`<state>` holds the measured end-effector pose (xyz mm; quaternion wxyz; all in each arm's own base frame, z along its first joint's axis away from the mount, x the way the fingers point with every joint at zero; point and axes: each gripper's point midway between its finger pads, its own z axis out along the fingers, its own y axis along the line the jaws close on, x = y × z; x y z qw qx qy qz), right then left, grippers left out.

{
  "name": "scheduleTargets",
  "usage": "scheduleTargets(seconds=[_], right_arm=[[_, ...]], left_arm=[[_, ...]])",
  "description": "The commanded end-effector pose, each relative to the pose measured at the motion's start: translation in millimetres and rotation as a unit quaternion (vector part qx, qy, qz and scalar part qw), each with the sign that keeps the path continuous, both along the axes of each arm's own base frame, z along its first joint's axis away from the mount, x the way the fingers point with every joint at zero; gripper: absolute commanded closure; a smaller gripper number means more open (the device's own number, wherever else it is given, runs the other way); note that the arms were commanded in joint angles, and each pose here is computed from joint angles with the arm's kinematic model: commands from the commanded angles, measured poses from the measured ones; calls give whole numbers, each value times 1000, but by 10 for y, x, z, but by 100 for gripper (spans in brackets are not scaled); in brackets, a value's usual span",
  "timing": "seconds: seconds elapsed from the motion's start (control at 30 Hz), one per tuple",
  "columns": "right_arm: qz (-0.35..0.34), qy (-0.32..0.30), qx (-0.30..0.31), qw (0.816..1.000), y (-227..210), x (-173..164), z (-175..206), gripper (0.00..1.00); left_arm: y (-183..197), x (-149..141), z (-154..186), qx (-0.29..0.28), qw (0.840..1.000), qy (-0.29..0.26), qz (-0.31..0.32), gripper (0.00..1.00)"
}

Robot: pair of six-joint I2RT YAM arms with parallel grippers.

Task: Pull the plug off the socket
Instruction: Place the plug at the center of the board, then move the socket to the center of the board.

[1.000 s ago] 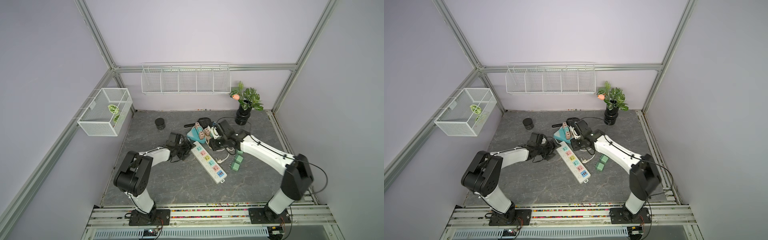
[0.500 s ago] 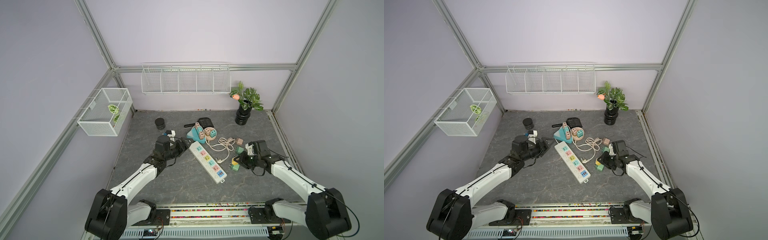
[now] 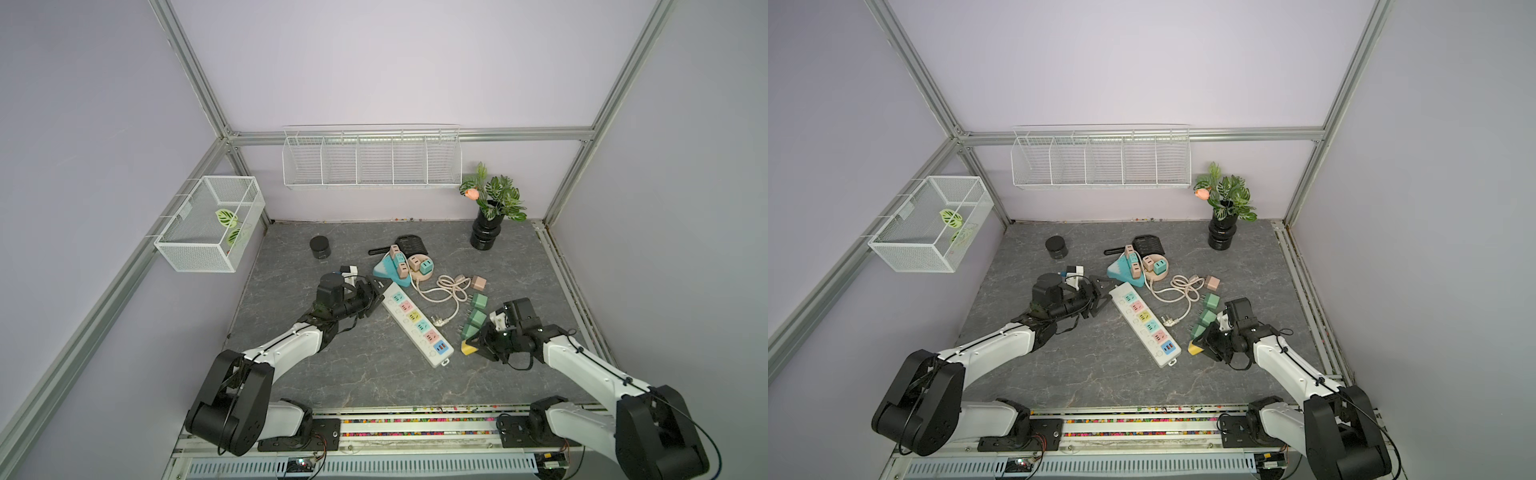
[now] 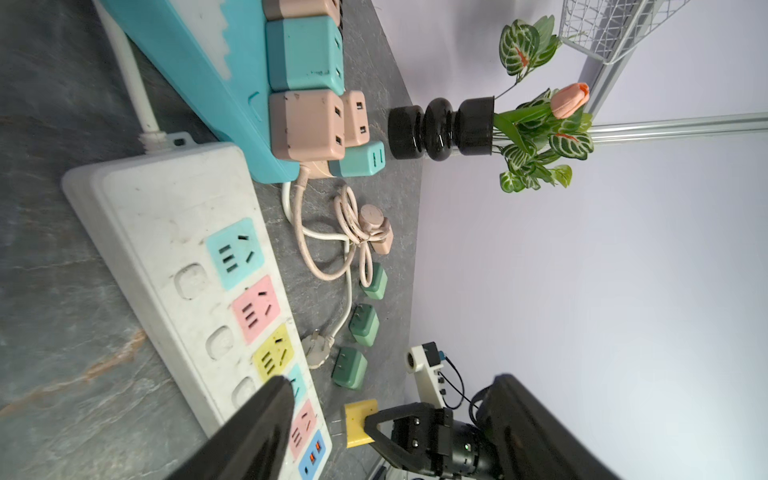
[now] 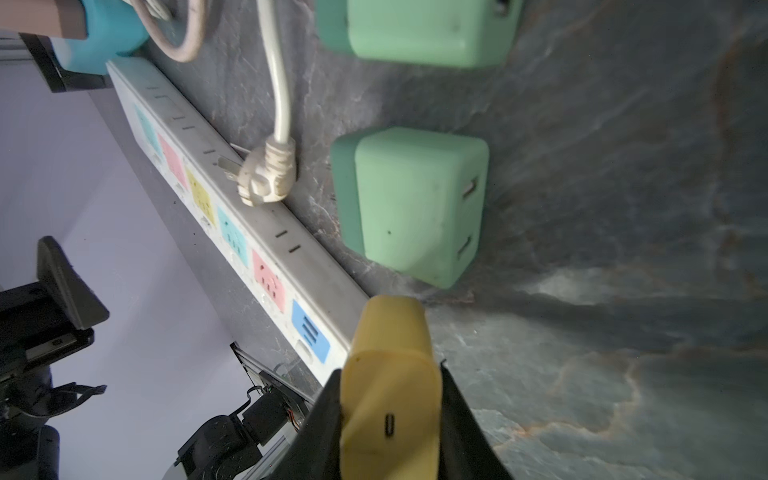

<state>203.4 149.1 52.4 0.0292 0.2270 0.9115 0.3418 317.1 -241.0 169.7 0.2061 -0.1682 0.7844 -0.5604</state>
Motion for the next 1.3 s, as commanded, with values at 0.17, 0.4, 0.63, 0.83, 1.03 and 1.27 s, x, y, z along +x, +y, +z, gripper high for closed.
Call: scheduleTargets(seconds=[0.17, 0.4, 0.63, 0.83, 1.03, 1.27], right_arm=[[26, 16, -36, 999, -46, -127, -99, 45], [24, -49, -113, 992, -309, -82, 167, 35], [82, -271, -16, 959, 125, 537, 903, 36], [162, -359, 69, 917, 750, 1119, 1278, 37], [275, -265, -8, 924, 1403, 1503, 909, 40], [306, -214, -192, 908, 1504, 2015, 582, 39]], left_arm=[[-69, -1, 119, -17, 1000, -7, -18, 21], [35, -18, 216, 17, 1000, -25, 1, 21], [218, 30, 255, 47, 997, -42, 54, 22], [421, 102, 199, 65, 990, -44, 115, 24], [595, 56, 15, 79, 986, -38, 141, 23], [639, -42, -119, 104, 986, -16, 129, 22]])
